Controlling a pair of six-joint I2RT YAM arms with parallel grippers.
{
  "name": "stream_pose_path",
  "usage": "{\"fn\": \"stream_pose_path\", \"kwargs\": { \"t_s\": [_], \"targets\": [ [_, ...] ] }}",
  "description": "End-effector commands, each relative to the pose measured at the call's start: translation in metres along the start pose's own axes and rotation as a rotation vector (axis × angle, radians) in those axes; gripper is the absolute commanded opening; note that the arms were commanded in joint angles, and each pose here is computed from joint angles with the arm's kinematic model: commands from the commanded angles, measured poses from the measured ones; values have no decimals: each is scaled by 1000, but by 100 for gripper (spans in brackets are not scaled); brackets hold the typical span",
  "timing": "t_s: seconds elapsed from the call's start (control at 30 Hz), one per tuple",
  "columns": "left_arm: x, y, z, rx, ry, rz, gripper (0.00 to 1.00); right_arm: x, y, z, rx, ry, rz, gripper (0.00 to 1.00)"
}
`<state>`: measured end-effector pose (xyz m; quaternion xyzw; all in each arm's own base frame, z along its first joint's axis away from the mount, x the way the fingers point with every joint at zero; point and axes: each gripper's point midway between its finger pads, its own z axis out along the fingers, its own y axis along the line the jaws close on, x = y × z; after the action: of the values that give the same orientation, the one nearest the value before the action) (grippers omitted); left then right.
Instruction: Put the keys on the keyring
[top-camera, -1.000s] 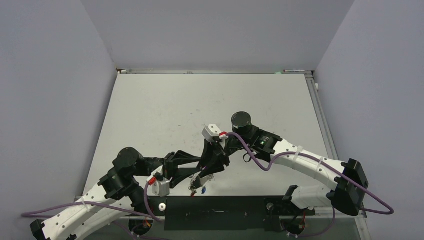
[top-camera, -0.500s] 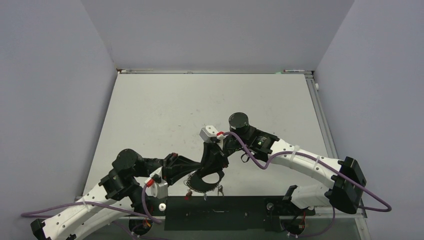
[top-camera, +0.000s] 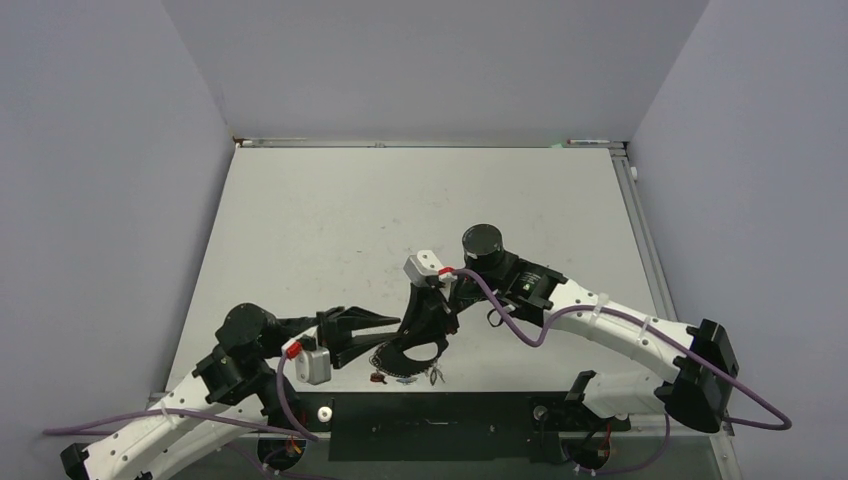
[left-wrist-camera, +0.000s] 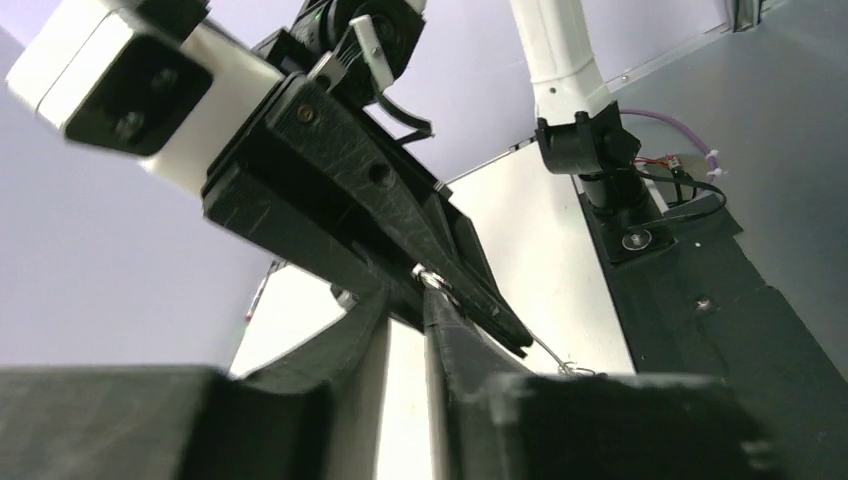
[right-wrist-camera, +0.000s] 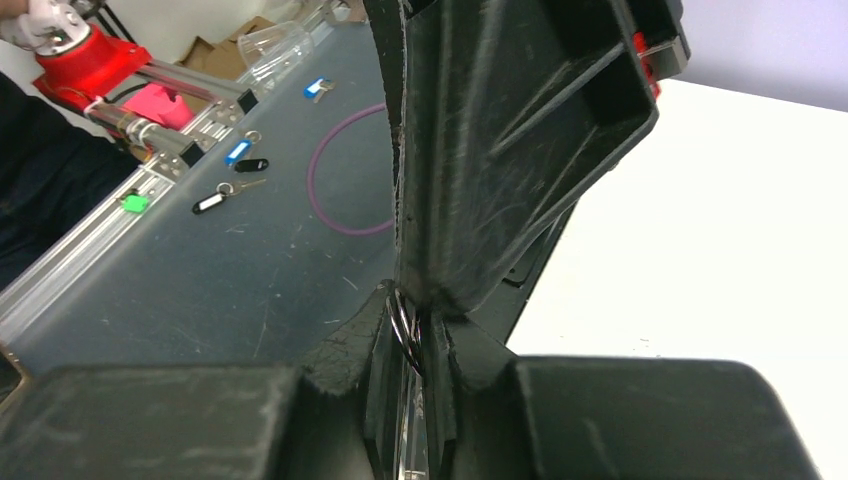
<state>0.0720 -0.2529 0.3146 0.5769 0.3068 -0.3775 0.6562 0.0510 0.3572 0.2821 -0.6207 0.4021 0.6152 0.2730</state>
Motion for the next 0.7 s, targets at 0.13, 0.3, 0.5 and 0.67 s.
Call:
{"fn": "stream_pose_path", "kwargs": {
  "t_s": [0.13, 0.3, 0.5, 0.67],
  "targets": [
    [-13, 16, -16, -178, -10, -230, 47, -47, -1, -17, 165, -59, -234, 5],
    [-15, 21, -19, -223, 5, -337, 55, -44, -8, -30, 288, -37, -239, 5],
    [-15, 18, -20, -200, 48, -421, 58, -44, -8, -43, 384, -27, -242, 5],
    [-11, 14, -20, -149, 76, -483, 58, -45, -9, -54, 467, -42, -249, 5]
  ]
}}
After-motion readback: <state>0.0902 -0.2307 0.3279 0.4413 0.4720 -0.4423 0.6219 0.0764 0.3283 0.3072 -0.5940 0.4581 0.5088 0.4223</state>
